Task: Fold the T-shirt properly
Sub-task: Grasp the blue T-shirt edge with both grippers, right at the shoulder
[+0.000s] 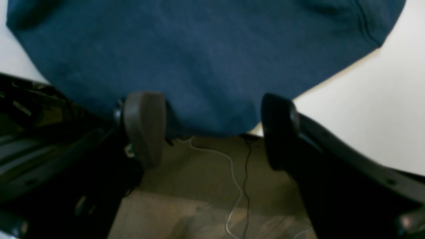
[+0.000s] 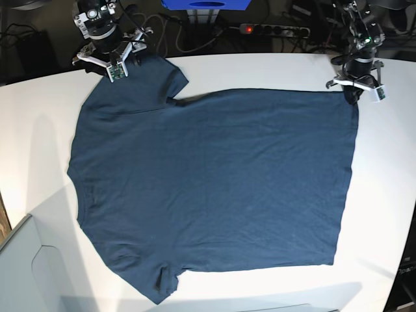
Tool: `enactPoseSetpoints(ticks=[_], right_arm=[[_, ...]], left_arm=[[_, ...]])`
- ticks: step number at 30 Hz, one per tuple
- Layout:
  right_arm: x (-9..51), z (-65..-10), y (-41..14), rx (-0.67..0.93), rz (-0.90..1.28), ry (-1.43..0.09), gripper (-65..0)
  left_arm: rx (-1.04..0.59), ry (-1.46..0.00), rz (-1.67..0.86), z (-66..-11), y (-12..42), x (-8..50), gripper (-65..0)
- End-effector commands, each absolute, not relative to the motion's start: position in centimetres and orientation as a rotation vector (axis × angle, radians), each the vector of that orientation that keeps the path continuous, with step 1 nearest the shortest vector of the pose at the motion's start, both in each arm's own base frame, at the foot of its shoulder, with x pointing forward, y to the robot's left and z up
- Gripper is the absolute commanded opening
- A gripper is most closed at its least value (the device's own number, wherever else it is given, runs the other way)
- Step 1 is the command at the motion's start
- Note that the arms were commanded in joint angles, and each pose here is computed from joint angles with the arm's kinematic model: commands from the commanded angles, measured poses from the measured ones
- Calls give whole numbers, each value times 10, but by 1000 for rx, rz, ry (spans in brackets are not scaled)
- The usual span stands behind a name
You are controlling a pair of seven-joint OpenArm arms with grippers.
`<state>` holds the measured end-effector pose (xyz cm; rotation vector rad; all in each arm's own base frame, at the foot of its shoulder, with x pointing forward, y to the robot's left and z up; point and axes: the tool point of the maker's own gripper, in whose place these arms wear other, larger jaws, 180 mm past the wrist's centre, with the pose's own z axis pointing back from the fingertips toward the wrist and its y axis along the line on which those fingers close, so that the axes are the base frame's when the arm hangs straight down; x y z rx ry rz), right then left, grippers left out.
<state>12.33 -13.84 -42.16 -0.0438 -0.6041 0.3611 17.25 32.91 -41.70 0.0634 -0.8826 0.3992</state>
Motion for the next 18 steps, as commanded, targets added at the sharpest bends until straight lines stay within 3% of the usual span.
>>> enactPoseSetpoints(ticks=[1, 3, 13, 18], right_arm=[[126, -418, -138, -38, 373, -622, -225], [126, -421, -138, -37, 372, -617, -230], [116, -430, -131, 49, 477, -566, -388], [117, -429, -140, 36, 470, -564, -535]], left_arm=[[77, -912, 385, -408, 334, 177, -650], [77, -912, 385, -408, 334, 177, -650], [79, -910, 385, -408, 335, 176, -650], [79, -910, 385, -408, 335, 176, -650]])
